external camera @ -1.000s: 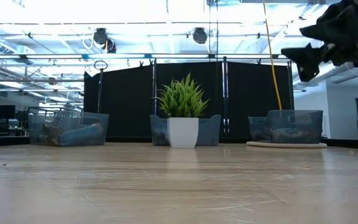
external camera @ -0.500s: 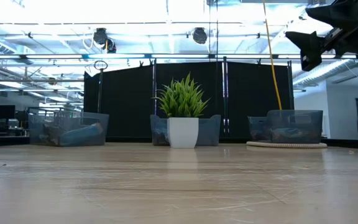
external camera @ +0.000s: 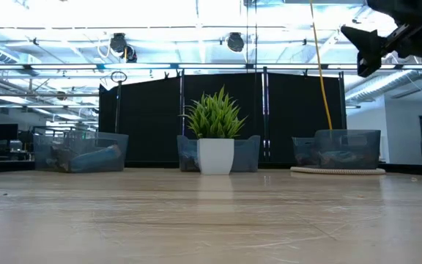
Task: Pick and place Granola Bars by type
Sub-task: Return to Home Position
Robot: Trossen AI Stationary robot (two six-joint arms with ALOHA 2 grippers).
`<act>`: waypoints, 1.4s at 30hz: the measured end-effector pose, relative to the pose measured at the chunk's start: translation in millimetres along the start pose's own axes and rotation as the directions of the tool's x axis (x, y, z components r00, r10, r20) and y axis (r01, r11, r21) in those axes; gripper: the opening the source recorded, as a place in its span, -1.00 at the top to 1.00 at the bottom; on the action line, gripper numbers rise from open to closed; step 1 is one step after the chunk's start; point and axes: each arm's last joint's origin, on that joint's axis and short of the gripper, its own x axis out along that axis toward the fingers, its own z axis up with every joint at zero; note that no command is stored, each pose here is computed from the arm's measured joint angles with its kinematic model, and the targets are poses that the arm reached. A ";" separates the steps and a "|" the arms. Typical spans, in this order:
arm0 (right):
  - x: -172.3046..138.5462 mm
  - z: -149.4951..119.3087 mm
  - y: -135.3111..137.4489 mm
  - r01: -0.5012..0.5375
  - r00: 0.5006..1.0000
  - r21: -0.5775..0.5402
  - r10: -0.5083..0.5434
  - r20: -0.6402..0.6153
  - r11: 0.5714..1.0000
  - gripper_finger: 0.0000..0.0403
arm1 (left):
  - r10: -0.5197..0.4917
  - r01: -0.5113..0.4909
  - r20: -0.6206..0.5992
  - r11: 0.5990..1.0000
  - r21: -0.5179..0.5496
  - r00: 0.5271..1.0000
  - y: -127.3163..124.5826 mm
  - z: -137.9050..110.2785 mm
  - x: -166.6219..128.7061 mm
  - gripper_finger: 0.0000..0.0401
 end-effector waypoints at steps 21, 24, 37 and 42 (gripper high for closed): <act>-9.0 11.7 3.0 -0.031 0.992 -0.002 0.031 0.120 1.000 -0.18 | 0.070 -0.063 0.151 0.997 -0.047 0.986 16.3 -117.7 -18.9 0.14; -10.1 13.6 3.4 -0.035 0.990 -0.003 0.035 0.140 0.999 -0.18 | 0.126 -0.118 0.157 0.991 -0.061 0.979 21.7 -130.2 -10.6 0.12; -10.1 13.4 3.4 -0.035 0.990 -0.003 0.035 0.139 0.999 -0.18 | 0.159 -0.146 0.251 0.987 -0.069 0.955 33.9 -169.9 12.1 0.19; -10.1 13.4 3.4 -0.035 0.990 -0.003 0.035 0.139 0.999 -0.18 | 0.186 -0.172 0.250 0.982 -0.080 0.950 37.5 -182.6 16.4 0.18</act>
